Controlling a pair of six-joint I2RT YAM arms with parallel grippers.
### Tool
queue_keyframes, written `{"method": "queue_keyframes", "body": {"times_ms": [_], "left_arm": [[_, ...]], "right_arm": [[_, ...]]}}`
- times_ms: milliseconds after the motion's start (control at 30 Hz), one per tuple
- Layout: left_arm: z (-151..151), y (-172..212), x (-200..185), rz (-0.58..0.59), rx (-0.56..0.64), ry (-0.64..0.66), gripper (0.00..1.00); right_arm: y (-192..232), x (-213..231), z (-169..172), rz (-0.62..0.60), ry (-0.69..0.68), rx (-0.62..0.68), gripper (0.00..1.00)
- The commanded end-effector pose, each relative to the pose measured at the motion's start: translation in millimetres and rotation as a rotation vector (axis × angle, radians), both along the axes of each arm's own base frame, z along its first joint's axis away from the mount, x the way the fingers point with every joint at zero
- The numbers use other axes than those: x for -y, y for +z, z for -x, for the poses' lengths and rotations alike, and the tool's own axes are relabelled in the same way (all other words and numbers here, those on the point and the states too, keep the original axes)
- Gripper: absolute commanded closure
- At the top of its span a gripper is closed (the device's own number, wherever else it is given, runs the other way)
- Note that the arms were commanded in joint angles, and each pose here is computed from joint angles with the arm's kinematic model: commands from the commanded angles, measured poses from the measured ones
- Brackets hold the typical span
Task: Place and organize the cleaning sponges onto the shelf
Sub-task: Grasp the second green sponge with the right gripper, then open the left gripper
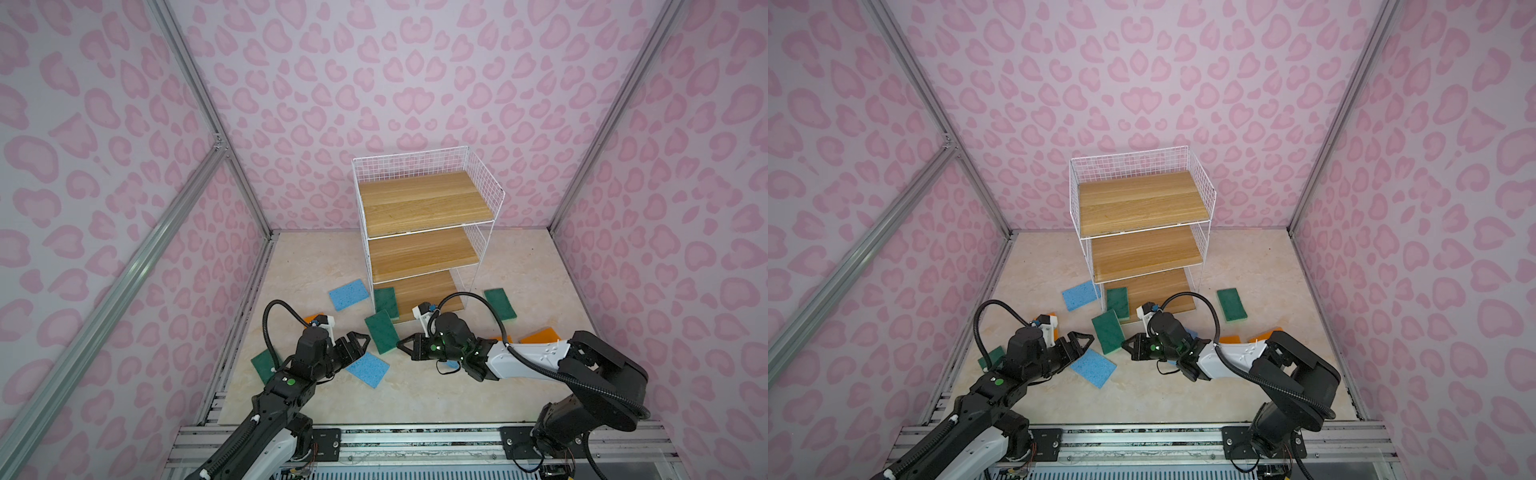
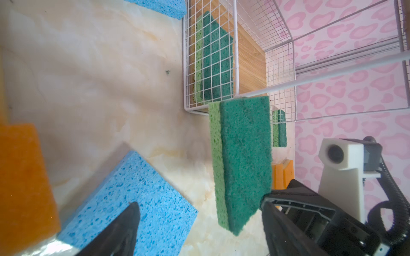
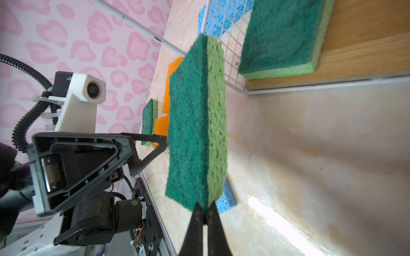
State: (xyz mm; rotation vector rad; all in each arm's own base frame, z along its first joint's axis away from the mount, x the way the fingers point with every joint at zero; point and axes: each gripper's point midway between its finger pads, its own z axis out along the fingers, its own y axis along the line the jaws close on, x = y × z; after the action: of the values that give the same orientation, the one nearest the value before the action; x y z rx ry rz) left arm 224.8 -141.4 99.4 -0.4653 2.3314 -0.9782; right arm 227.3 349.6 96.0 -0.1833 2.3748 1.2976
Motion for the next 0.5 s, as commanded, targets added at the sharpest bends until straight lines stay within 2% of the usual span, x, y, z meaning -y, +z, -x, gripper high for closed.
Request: {"method": "queue_keyframes", "body": {"times_ms": [0, 467], "left_arm": [[-3.8, 4.0, -1.3, -0.021, 0.016, 0.001, 0.13], [-8.8, 0.6, -6.3, -0.089, 0.021, 0.0, 0.09]], "right_arm": [[-0.2, 10.7, -3.3, 0.013, -0.011, 0.006, 0.98], [-0.5, 67.1, -28.0, 0.067, -0.117, 0.013, 0.98]]}}
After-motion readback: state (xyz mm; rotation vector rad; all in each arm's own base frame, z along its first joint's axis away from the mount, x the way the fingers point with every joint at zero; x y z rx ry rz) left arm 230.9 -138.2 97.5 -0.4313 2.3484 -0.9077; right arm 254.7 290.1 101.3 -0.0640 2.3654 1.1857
